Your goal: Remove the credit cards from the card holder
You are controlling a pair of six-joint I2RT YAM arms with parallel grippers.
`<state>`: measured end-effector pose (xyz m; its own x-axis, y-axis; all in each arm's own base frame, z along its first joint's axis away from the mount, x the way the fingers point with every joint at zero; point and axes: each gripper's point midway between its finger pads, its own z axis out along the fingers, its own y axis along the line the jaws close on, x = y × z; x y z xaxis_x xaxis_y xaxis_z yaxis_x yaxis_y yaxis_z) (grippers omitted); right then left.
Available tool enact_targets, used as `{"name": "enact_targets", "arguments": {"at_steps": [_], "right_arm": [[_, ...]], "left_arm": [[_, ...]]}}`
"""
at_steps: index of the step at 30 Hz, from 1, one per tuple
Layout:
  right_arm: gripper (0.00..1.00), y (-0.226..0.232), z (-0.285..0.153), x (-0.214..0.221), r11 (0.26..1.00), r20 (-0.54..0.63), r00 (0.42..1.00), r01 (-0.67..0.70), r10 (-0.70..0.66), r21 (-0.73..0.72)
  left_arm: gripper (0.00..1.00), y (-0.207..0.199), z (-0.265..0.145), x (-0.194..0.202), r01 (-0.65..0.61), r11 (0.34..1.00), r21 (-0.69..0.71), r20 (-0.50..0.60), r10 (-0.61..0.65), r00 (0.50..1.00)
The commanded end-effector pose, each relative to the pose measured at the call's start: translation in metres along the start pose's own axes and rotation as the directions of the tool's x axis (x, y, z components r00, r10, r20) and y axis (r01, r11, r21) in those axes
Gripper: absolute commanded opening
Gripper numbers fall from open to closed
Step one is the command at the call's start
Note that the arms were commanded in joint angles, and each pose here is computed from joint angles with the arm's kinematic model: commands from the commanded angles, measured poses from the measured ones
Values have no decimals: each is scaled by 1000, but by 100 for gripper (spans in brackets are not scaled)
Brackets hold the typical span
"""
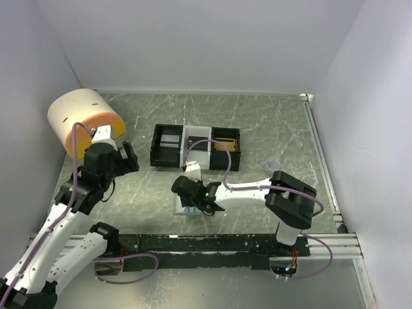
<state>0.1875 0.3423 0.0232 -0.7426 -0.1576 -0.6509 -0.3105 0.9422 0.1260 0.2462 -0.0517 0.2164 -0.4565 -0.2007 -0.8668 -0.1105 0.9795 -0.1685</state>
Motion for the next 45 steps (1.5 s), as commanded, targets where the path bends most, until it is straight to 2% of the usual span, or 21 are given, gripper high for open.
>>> {"name": "enact_targets", "arguments": {"at_steps": [1,4,8,11,13,17,21,28,31,34,37,45], "right_arm": [[44,24,-5,15,975,-31,992,115,-123,-190],[55,20,-7,15,976,-35,991,120,-128,-182],[64,33,-23,5,956,-14,996,82,-89,-280],[66,33,-32,0,942,-16,1000,11,-18,-336],[63,30,-34,-2,931,-23,999,-43,37,-363],[52,21,-33,4,894,-90,986,-167,143,-416],[44,10,-29,9,847,-143,958,-288,250,-447],[32,0,-27,11,813,-175,939,-345,297,-470],[32,-4,-26,9,818,-173,932,-363,319,-447],[32,-3,-25,9,813,-185,930,-368,318,-452],[32,-6,-22,14,814,-205,921,-388,330,-433],[29,-13,-15,27,805,-237,900,-434,366,-405]], "left_arm": [[97,-22,-1,14,63,992,108,-75,-55,996],[96,-50,-4,36,166,956,240,-172,-127,977],[89,-88,-9,76,304,852,427,-323,-171,931],[83,-107,-14,105,380,778,501,-426,-161,890],[81,-112,-16,121,400,763,507,-459,-154,875],[77,-121,-20,143,394,760,517,-493,-111,863],[67,-130,-20,164,381,772,509,-532,-66,844],[54,-146,-18,199,343,797,497,-571,3,821],[52,-150,-16,208,317,814,486,-577,27,816],[48,-141,-9,218,272,862,427,-579,30,815],[47,-139,-6,225,264,872,413,-585,32,811],[27,-139,-4,245,250,885,392,-599,40,799]]}}
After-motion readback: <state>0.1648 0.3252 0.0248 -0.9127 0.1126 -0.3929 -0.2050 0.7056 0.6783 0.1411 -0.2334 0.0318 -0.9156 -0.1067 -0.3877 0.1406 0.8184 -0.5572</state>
